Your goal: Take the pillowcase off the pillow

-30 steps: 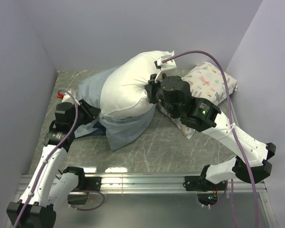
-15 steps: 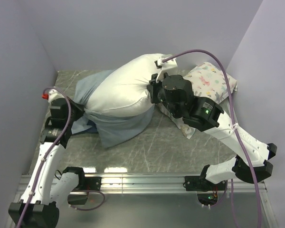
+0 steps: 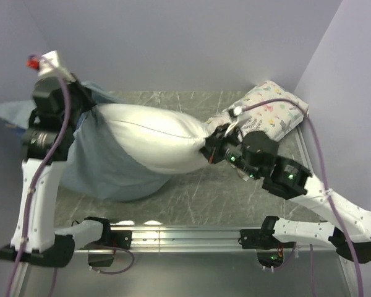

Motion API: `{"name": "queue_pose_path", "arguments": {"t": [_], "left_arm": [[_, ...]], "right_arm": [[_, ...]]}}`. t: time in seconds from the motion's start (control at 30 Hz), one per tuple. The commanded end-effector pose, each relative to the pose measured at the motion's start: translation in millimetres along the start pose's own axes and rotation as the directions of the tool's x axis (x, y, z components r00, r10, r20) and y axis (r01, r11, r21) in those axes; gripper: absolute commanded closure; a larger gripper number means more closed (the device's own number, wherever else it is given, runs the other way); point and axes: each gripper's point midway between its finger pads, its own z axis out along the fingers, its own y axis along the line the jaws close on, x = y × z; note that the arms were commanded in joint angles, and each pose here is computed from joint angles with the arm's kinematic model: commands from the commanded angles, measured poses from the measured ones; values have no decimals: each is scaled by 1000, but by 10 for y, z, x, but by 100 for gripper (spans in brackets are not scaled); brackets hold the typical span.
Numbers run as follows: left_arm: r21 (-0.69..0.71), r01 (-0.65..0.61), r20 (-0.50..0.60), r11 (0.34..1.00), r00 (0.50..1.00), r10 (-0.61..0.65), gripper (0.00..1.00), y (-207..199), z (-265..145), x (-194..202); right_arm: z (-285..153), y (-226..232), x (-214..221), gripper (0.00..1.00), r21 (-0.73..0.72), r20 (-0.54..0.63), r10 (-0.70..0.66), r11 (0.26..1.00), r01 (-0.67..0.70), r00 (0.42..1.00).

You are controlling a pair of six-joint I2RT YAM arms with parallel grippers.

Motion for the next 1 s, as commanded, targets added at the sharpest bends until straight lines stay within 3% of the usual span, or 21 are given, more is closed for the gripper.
{"name": "queue_pose_path", "arguments": {"t": [0.0,0.1,0.2,0.3,0.33,0.37,0.4,0.43,0.5,0.6,0.63,0.73,0.8,0.97], "left_arm": [[-34,-190,-125,981,975,184,100,-175,496,467],[-11,-237,-245,972,943,227,100,-218,781,1141],[24,-229,-344,973,912,223,100,-217,941,1764],[48,-187,-402,981,896,190,100,-253,1006,2136],[60,-172,-408,983,895,182,100,-286,1014,2187],[77,-153,-421,985,891,171,98,-320,1013,2258],[82,-145,-415,986,894,166,95,-348,1052,2269],[82,-141,-416,987,895,163,86,-359,1072,2279],[87,-139,-423,987,892,163,82,-404,1137,2296],[91,-138,-417,986,894,163,65,-475,1206,2243],[99,-132,-408,986,899,162,59,-508,1223,2212],[113,-127,-370,985,915,160,45,-599,1258,2031],[121,-132,-351,984,922,167,41,-673,1307,1907],[140,-148,-365,979,911,190,39,-797,1442,1867]], "right_arm": [[250,110,639,100,-118,-131,87,988,-102,988],[432,-132,1461,100,-62,-284,114,989,-137,952],[540,-429,1586,100,60,-250,109,994,-96,962],[571,-686,1423,77,186,-215,52,982,-12,975],[549,-796,1349,55,242,-203,33,970,18,979],[541,-829,1235,45,264,-181,19,964,31,983],[527,-796,1019,37,268,-142,-2,963,40,990],[484,-868,871,28,312,-105,-17,949,49,994],[362,-809,511,22,314,-23,-31,949,37,999],[177,-795,217,16,315,58,-47,949,26,997],[150,-772,171,8,300,77,-52,954,26,996],[171,-637,329,5,191,57,-62,980,50,996],[244,-603,691,4,159,-13,-103,982,104,995],[339,-429,1214,1,137,-5,-193,972,192,981]]}}
